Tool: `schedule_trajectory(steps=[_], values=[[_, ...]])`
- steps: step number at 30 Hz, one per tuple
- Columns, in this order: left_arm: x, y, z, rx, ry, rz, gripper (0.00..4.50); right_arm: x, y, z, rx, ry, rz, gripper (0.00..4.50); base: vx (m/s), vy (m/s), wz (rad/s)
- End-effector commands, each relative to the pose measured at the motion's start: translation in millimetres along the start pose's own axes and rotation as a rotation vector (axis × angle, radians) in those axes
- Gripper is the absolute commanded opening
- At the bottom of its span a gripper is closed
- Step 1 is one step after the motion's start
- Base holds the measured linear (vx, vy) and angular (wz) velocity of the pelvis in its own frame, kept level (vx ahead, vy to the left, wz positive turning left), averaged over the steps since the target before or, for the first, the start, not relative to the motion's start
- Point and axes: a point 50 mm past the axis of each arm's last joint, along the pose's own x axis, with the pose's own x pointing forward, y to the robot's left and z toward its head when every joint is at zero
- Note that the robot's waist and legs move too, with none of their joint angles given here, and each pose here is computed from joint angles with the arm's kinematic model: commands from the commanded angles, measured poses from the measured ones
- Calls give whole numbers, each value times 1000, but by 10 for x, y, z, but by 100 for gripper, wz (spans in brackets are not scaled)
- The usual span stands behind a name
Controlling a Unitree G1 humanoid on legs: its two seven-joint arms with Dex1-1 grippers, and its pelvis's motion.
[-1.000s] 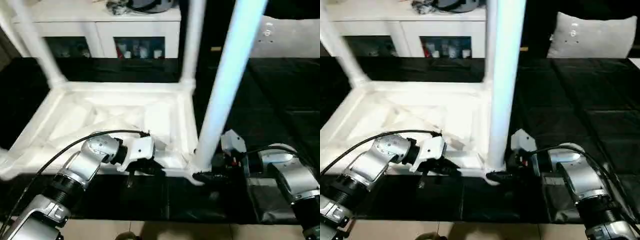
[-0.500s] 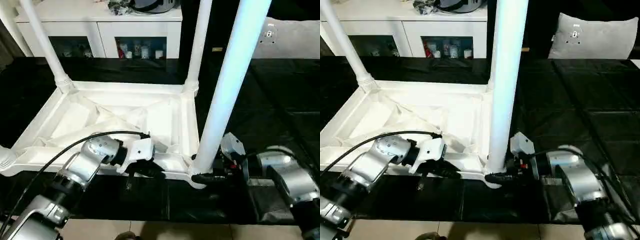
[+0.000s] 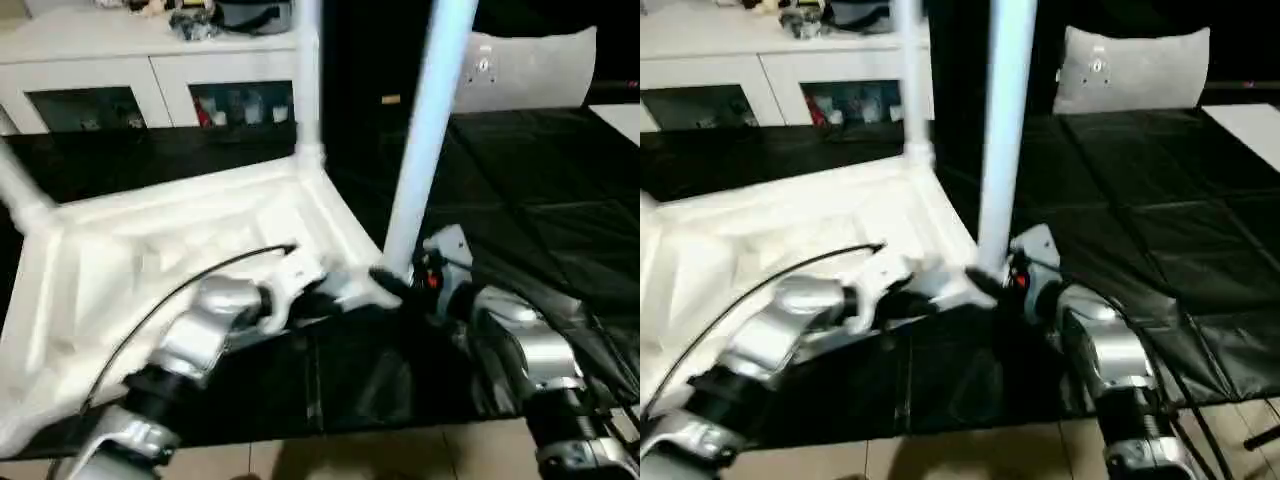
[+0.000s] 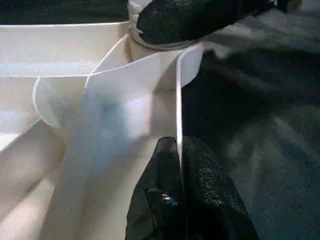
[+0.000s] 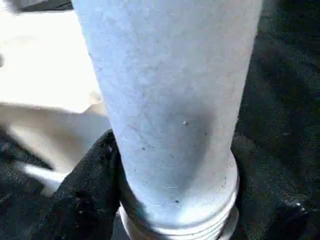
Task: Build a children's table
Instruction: Rotate leg to tighten
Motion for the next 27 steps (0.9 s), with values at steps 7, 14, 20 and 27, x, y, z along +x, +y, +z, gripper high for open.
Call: schedule_trajectory(steps=[7, 14, 20, 27], values=[[150, -136, 232, 25, -74, -1, 0, 80, 171, 36, -23, -79, 11, 378, 0, 0, 0], [39, -7, 139, 69, -32, -5, 0, -125, 58, 87, -82, -126, 99, 434, 0, 0, 0], [-104, 67, 51, 165, 19, -101, 0, -366, 4, 118, -163, -88, 334, 447, 0, 0, 0], [-219, -25, -15, 286, 44, -314, 0, -487, -79, 164, -263, -1, 493, 447, 0, 0, 0]])
